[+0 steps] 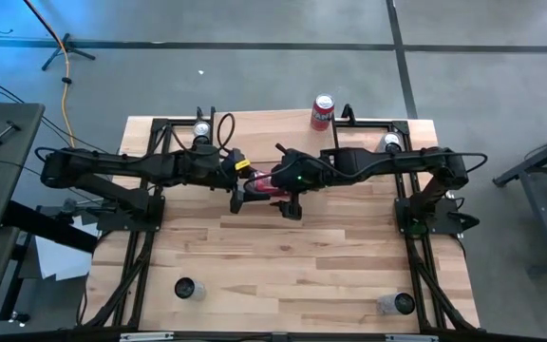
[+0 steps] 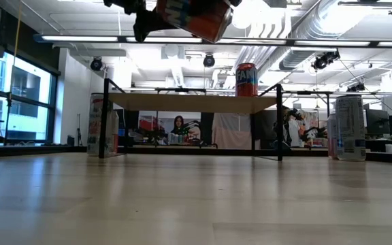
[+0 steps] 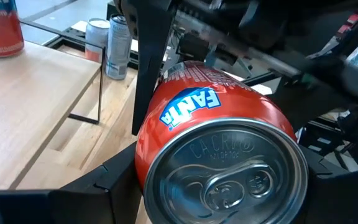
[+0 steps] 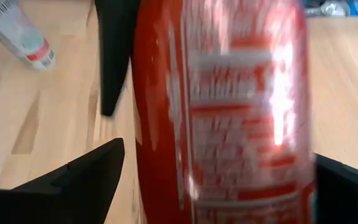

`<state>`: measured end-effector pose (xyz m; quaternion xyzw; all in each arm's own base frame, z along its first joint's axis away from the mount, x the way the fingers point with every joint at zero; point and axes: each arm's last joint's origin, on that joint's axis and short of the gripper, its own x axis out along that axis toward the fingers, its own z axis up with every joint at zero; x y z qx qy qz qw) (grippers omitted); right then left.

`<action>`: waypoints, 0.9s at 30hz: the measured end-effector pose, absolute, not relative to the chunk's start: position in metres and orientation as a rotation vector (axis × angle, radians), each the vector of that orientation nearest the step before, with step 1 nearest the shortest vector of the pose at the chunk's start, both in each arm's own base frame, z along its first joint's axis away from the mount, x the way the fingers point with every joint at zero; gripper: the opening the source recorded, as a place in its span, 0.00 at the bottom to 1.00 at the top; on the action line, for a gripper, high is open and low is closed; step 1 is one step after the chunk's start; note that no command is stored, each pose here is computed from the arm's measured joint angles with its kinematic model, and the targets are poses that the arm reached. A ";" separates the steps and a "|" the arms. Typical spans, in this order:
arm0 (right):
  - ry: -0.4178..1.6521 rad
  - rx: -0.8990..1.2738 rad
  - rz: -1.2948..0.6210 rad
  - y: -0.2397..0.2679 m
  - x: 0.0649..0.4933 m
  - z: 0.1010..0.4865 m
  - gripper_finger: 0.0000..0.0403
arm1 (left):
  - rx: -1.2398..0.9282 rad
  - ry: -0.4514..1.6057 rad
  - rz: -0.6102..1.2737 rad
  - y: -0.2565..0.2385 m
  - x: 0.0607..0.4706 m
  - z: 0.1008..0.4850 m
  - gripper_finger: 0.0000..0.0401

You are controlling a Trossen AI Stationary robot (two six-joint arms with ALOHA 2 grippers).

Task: Place canned beverage on shelf
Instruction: Put the orange soda can on the shelf

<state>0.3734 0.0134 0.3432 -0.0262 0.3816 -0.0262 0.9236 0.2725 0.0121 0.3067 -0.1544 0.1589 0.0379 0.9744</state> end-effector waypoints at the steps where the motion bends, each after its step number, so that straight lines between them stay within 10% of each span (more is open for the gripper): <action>1: 0.778 -0.053 -0.052 0.014 0.374 0.344 0.96 | -0.311 0.324 0.076 0.012 0.273 0.306 0.60; 19: 0.782 -0.062 -0.067 0.010 0.374 0.343 0.70 | -0.283 0.329 0.074 0.012 0.273 0.306 0.60; 27: 0.840 -0.079 -0.044 0.010 0.370 0.338 0.70 | -0.222 0.316 0.057 0.014 0.267 0.312 0.81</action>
